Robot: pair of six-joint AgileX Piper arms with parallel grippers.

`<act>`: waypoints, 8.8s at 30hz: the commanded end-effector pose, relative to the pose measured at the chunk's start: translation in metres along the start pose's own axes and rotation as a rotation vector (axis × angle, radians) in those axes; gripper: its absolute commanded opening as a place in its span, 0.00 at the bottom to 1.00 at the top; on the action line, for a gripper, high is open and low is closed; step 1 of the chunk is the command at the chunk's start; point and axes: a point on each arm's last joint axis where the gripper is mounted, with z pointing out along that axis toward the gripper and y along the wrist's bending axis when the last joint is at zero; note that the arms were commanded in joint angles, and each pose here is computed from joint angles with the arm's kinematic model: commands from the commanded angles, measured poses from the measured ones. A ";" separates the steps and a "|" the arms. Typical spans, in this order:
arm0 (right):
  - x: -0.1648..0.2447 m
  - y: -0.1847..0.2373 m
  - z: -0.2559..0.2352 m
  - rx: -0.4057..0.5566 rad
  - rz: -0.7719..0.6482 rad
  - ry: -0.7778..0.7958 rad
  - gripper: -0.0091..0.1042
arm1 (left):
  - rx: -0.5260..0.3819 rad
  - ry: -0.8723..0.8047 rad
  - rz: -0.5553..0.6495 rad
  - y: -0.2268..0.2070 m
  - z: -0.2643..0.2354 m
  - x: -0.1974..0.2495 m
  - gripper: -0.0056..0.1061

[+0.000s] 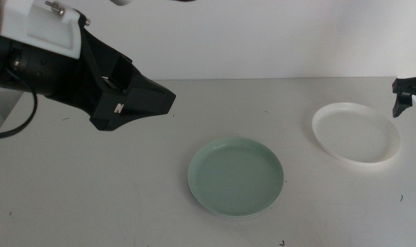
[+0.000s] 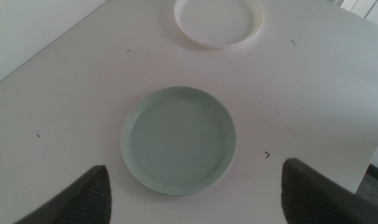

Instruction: Stack the three bowls on top of each other.

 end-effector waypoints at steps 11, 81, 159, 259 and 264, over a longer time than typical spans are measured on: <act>-0.011 -0.001 0.021 -0.027 -0.001 -0.033 0.70 | -0.011 -0.103 -0.003 -0.004 -0.014 -0.013 0.99; 0.108 0.104 -0.102 -0.420 -0.197 -0.142 0.07 | -0.011 -0.103 -0.003 -0.004 -0.014 -0.013 0.99; 0.092 0.218 -0.101 -0.525 -0.485 -0.100 0.54 | -0.010 -0.100 -0.005 -0.004 -0.013 -0.012 0.99; 0.369 -0.019 -0.073 -0.191 -0.217 -1.208 0.48 | -0.974 -0.505 -0.108 -0.018 -0.017 0.283 0.99; 0.369 -0.019 -0.072 -0.191 -0.218 -1.200 0.48 | -0.945 -0.551 -0.185 -0.019 -0.017 0.283 0.99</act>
